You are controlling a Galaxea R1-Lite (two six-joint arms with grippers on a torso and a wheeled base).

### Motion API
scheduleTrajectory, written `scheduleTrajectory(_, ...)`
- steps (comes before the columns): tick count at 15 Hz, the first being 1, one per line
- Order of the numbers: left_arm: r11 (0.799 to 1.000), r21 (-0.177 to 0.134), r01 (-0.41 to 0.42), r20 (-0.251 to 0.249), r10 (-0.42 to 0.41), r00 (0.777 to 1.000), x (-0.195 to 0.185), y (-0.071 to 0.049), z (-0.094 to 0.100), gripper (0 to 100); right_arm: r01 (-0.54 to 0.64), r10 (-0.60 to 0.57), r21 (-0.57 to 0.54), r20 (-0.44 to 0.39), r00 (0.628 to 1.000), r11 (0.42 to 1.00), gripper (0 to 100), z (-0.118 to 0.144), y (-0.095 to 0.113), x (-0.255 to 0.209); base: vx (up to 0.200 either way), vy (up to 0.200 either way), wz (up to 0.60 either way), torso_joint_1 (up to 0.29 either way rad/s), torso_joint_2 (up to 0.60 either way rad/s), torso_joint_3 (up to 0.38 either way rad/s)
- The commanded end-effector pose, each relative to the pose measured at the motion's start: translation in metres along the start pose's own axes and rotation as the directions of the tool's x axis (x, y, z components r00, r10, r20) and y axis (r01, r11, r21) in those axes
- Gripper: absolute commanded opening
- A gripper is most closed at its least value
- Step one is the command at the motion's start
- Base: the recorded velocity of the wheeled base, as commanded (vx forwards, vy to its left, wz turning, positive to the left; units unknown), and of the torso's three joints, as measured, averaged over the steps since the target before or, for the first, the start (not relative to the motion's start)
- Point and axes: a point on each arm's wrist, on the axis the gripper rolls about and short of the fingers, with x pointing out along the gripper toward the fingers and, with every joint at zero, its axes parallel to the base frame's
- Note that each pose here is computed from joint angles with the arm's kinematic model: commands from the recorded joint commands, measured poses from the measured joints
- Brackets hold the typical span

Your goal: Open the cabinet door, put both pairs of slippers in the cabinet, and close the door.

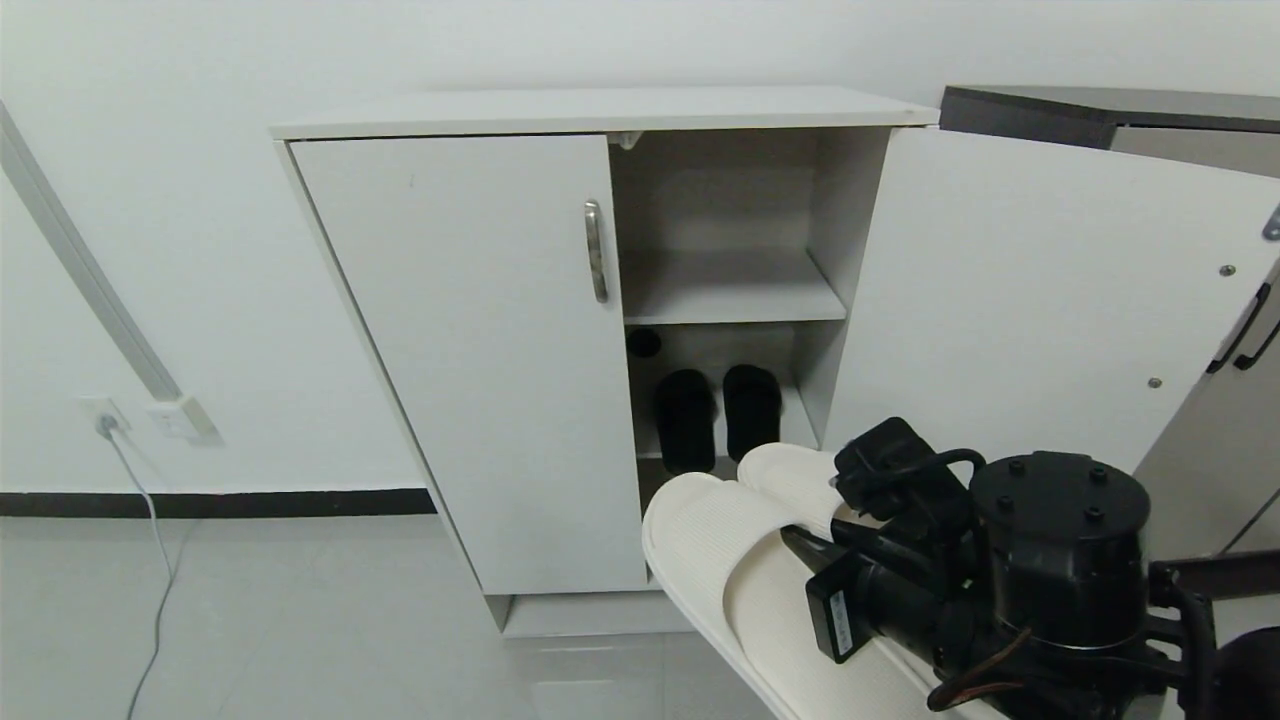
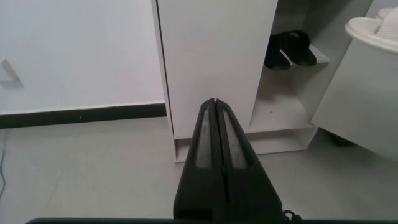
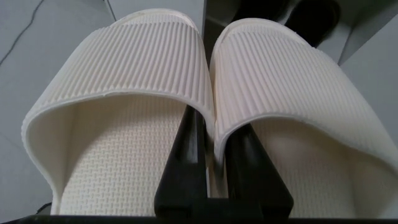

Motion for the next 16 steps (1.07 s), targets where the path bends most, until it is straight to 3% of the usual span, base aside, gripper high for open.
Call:
scheduleTrajectory(1,1.000,0.000,0.000,-0.001,0.000,1.000,0.000,0.000,0.000,0,0.001,-0.002,-0.009,-0.023,1.000,1.000,0,-0.007,0.002,0.006,0.000,0.000,0.00,-0.002,0.08,0.046)
scheduleTrajectory(3,1.000,0.020,0.002,0.000,-0.002,1.000,0.000,0.000,0.000,0,0.003,-0.003,-0.008,-0.023,1.000,1.000,0,-0.007,0.002,0.006,0.000,0.000,0.00,-0.001,0.03,0.018)
scheduleTrajectory(6,1.000,0.015,0.002,-0.001,-0.002,1.000,0.000,0.000,0.000,0,0.046,-0.047,-0.026,-0.023,0.999,0.999,0,-0.013,0.008,0.019,0.000,0.000,0.00,0.000,0.00,0.000)
scheduleTrajectory(8,1.000,0.014,0.003,-0.001,-0.003,1.000,0.000,0.000,0.000,0,0.161,-0.164,0.047,0.048,0.985,0.986,0,0.001,0.023,0.049,0.000,0.000,0.00,0.000,0.00,0.000)
scheduleTrajectory(10,1.000,0.014,0.003,-0.001,-0.003,1.000,0.000,0.000,0.000,0,0.330,-0.336,0.090,0.073,0.939,0.940,0,0.015,0.030,0.081,0.000,0.000,0.00,0.000,0.00,0.000)
scheduleTrajectory(16,1.000,0.012,0.002,-0.001,-0.002,1.000,0.000,0.000,0.000,0,0.464,-0.483,0.208,0.046,0.874,0.861,0,0.086,0.025,0.091,0.000,0.000,0.00,0.000,0.00,0.000)
